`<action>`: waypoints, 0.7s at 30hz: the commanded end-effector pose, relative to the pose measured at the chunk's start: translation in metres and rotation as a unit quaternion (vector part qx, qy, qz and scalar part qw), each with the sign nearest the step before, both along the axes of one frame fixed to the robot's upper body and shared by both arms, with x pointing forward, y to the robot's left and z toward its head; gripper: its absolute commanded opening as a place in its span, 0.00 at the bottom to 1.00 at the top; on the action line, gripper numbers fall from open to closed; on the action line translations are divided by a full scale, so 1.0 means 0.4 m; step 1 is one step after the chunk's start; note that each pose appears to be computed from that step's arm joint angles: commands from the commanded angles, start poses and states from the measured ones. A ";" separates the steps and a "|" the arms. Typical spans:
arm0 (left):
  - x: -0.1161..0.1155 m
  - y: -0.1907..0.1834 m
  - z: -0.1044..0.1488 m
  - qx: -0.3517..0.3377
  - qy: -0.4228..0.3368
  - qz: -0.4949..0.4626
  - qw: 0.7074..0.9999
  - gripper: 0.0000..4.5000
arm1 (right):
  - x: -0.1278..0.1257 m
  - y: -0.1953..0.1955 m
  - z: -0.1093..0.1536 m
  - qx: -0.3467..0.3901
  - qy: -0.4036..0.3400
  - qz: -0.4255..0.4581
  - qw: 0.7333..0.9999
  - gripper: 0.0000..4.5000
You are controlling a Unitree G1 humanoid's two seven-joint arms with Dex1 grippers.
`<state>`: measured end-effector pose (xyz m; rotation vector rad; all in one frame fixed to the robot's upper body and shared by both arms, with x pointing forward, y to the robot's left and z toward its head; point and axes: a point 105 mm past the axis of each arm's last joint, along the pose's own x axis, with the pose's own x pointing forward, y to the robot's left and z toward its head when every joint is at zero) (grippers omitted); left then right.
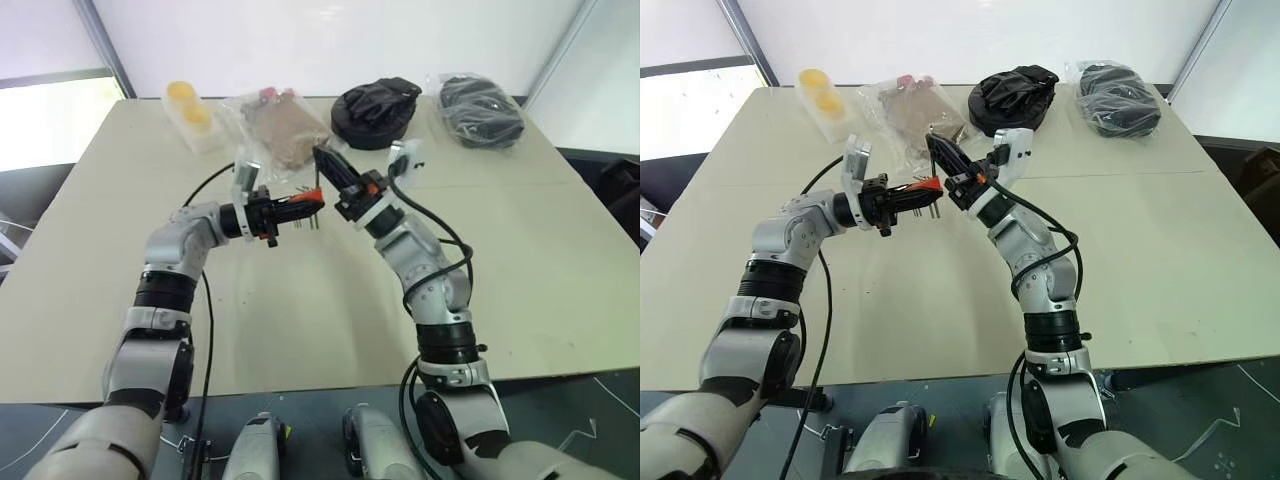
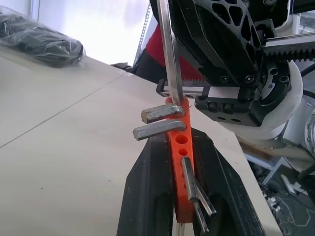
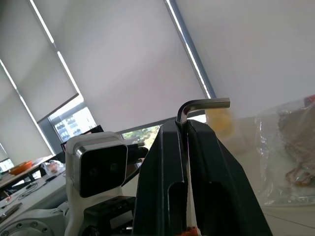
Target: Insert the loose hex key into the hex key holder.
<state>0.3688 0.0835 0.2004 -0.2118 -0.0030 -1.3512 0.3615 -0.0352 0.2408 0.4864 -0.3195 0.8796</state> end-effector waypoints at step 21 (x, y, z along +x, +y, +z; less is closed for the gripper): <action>-0.004 0.009 0.097 0.007 -0.111 -0.003 0.994 0.00 | -0.026 -0.010 -0.032 -0.067 0.009 0.056 0.996 0.01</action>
